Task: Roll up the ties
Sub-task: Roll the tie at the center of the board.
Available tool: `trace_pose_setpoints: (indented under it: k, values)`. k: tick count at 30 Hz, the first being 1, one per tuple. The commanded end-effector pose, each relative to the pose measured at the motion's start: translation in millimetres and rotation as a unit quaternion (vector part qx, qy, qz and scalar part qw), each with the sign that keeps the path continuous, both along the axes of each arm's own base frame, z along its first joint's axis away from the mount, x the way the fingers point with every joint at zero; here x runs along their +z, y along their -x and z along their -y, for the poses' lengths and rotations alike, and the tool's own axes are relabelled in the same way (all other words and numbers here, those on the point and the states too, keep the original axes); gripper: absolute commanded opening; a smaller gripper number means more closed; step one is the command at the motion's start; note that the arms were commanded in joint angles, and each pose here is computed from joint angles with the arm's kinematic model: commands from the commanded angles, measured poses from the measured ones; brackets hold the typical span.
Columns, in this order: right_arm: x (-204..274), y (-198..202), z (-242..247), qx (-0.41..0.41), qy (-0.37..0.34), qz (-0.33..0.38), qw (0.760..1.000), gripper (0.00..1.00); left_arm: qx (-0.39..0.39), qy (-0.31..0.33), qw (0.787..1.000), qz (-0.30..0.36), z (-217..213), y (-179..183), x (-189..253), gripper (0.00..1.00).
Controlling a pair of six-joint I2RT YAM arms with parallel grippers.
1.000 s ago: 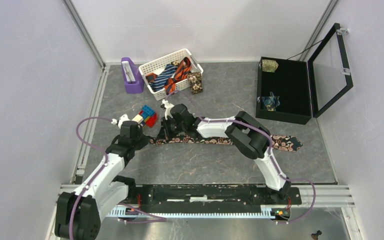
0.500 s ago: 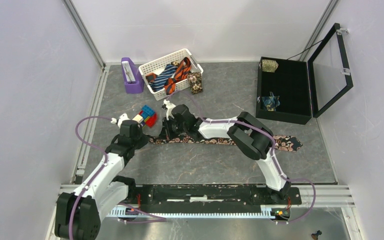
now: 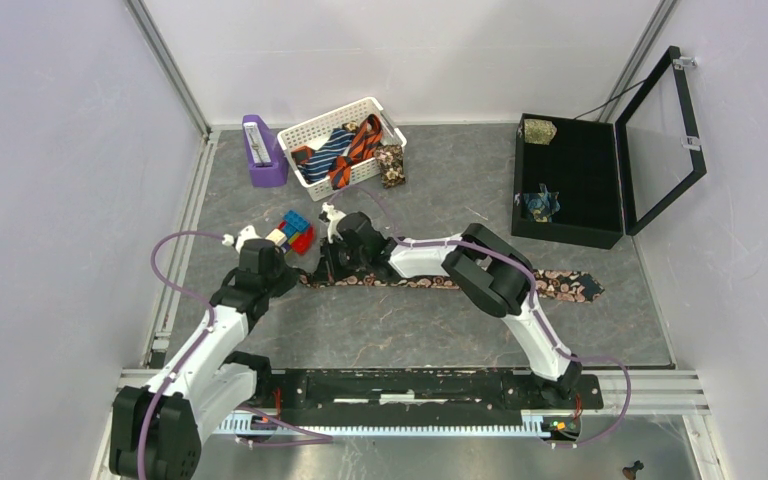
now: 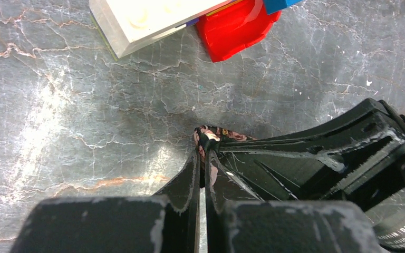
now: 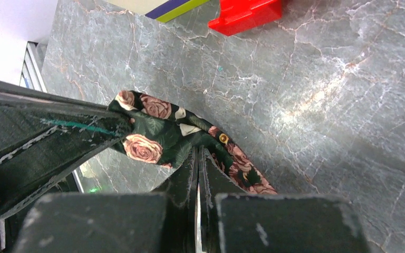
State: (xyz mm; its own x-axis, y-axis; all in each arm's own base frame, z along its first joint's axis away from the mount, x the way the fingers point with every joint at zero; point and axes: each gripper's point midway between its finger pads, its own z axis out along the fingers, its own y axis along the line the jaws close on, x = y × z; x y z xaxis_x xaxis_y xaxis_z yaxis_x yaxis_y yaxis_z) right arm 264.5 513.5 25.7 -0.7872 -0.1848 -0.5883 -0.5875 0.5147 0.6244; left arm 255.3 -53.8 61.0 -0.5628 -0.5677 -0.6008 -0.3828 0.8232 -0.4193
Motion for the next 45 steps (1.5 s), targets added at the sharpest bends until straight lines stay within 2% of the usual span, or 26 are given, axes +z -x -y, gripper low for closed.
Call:
trace_pose_setpoints:
  k: [1, 10, 24, 29, 36, 45]
  values:
    - [13.7, -5.7, -18.4, 0.002, -0.031, 0.011, 0.999, 0.00, -0.011, 0.013, 0.999, 0.029, 6.7, -12.8, 22.2, 0.02]
    - [18.9, -9.0, -16.2, 0.004, -0.032, 0.021, 0.999, 0.00, -0.022, 0.035, 0.998, 0.038, 15.7, -17.0, 29.0, 0.02]
    - [57.6, -36.6, 16.5, -0.017, -0.051, 0.056, 0.997, 0.00, -0.033, 0.035, 0.998, 0.039, 19.7, -22.3, 32.0, 0.02]
    - [86.2, -47.9, 48.3, -0.038, -0.066, 0.072, 0.994, 0.00, -0.058, 0.019, 0.998, 0.034, 29.4, -24.9, 32.0, 0.02]
    - [105.0, -69.6, 122.5, -0.101, -0.069, 0.086, 0.989, 0.00, -0.100, 0.000, 0.995, 0.013, 59.3, -26.5, 21.9, 0.02]
    - [105.5, -59.9, 167.7, -0.122, -0.059, 0.093, 0.986, 0.00, -0.145, -0.017, 0.989, -0.017, 85.8, -24.7, 3.5, 0.05]
